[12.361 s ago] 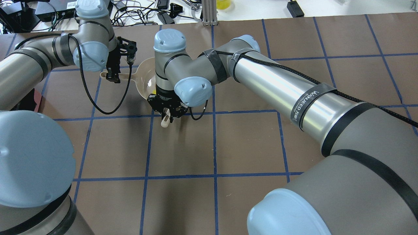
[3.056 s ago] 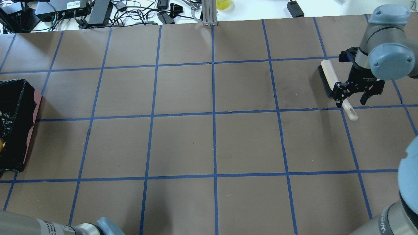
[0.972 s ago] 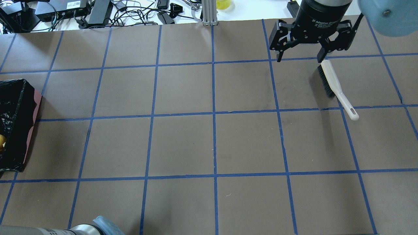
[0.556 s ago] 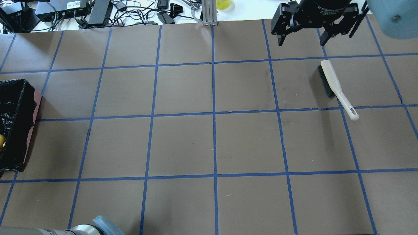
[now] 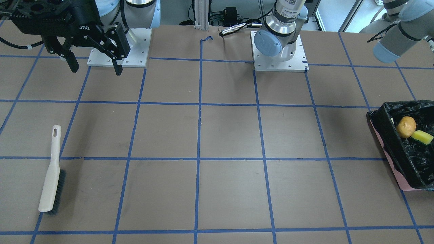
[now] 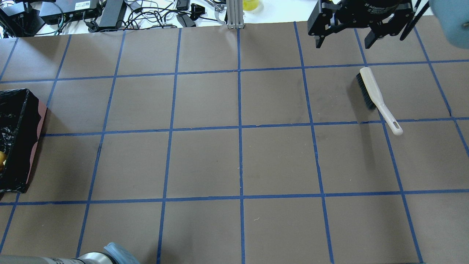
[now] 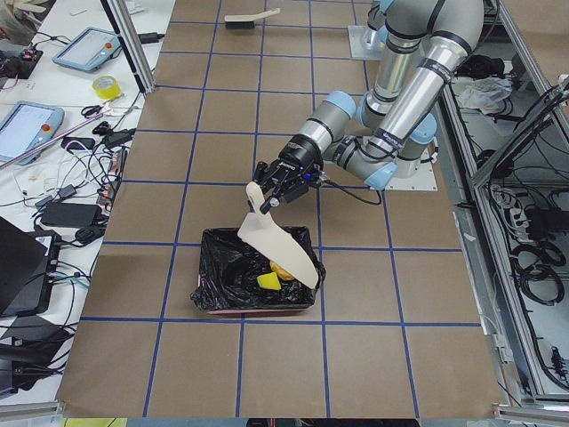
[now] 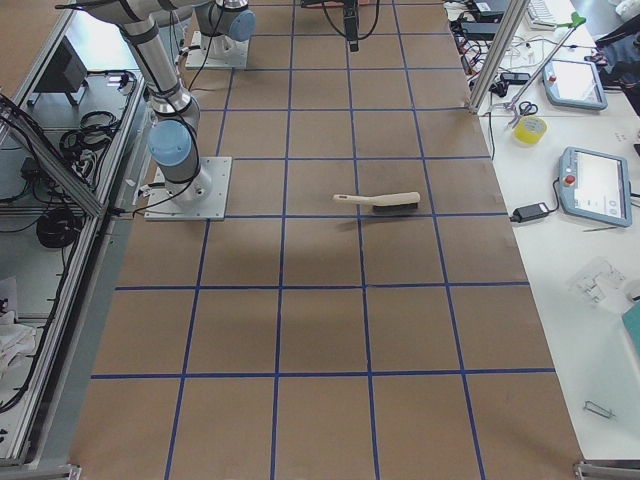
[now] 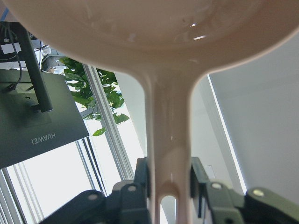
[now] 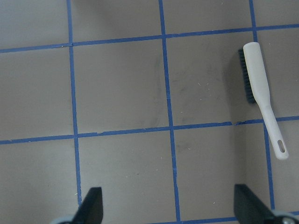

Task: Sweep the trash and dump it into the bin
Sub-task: 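Open the right gripper, release the brush and raise the right arm, then bring the empty dustpan back with the left gripper and set it on the table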

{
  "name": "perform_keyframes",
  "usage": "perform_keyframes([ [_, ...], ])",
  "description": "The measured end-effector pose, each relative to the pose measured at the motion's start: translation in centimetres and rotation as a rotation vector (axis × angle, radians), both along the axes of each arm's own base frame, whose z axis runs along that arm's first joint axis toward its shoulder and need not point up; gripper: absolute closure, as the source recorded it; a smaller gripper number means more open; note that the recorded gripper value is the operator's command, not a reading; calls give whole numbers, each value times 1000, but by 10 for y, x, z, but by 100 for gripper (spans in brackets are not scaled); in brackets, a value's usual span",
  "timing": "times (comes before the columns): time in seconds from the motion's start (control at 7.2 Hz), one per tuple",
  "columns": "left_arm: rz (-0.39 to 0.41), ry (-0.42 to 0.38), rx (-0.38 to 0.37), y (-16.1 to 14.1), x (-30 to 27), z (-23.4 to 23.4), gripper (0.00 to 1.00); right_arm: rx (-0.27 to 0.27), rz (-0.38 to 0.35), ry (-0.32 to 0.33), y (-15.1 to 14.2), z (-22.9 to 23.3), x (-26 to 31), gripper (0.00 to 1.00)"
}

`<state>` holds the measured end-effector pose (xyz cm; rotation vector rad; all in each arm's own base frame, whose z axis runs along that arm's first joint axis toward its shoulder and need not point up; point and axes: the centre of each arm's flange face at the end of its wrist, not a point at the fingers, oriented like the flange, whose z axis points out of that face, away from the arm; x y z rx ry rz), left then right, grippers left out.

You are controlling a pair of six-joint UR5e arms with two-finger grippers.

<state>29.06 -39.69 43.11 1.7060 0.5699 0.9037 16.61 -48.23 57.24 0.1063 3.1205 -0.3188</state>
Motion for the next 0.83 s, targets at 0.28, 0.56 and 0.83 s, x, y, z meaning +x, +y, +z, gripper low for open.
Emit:
perform_keyframes([
  [0.28,-3,112,87,-13,16,1,100,15,3,-9,7,4,1,0],
  [0.56,-16,297,221,-44,45,28,100,45,6,-7,27,14,0,0],
  [0.83,-33,494,295,-73,60,66,100,71,12,4,42,20,-3,0],
])
